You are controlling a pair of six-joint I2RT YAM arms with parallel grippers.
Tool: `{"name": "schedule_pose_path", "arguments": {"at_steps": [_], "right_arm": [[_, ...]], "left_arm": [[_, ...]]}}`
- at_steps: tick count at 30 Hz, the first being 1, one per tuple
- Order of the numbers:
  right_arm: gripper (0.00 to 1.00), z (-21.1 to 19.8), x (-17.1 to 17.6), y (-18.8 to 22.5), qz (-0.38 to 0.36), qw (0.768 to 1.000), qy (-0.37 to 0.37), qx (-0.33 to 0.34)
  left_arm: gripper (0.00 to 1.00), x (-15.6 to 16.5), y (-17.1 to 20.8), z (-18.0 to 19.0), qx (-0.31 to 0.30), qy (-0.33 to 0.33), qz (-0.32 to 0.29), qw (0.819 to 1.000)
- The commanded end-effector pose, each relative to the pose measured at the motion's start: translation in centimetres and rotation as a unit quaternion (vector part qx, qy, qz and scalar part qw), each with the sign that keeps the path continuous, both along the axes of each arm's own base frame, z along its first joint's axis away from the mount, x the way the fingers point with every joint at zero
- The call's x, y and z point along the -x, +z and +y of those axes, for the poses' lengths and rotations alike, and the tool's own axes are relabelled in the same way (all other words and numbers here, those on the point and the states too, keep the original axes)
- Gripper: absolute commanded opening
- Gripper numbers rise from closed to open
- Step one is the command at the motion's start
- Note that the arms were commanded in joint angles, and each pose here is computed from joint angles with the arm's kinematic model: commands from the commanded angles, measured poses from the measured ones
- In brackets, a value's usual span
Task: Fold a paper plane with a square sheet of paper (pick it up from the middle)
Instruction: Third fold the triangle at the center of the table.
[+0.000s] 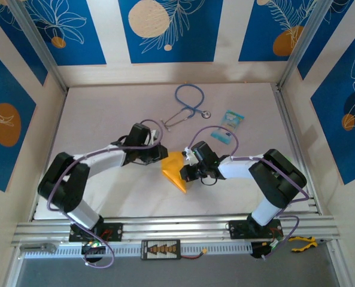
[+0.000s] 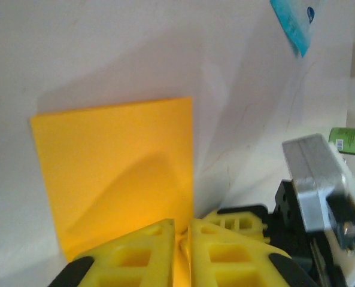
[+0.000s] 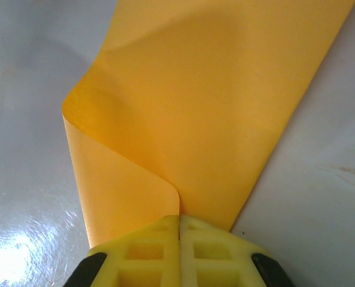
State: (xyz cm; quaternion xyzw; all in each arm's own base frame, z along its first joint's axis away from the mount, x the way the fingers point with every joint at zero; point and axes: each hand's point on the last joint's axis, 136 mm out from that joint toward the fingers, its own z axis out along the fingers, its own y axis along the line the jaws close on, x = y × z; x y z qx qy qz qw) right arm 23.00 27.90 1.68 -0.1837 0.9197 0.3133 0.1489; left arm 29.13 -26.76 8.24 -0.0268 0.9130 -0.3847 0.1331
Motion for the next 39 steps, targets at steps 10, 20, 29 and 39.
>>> {"name": "schedule_pose_path", "arguments": {"at_steps": [10,20,29,39], "right_arm": [[0.00,-0.7,0.3,-1.0,0.017,0.999,-0.015,0.027],[0.00,-0.8,0.4,-1.1,0.017,0.999,-0.018,0.029],[0.00,-0.8,0.4,-1.2,0.018,0.999,-0.019,0.031],[0.00,-0.9,0.4,-1.2,0.017,0.999,-0.020,0.032]], "left_arm": [[0.00,5.2,0.0,-2.2,0.121,0.024,0.027,0.992],[0.00,6.1,-2.7,-4.3,0.122,0.024,0.052,0.991],[0.00,6.9,-4.7,-2.9,0.068,0.037,0.072,0.994],[0.00,6.7,-4.8,-3.2,0.074,0.039,0.071,0.994]]}}
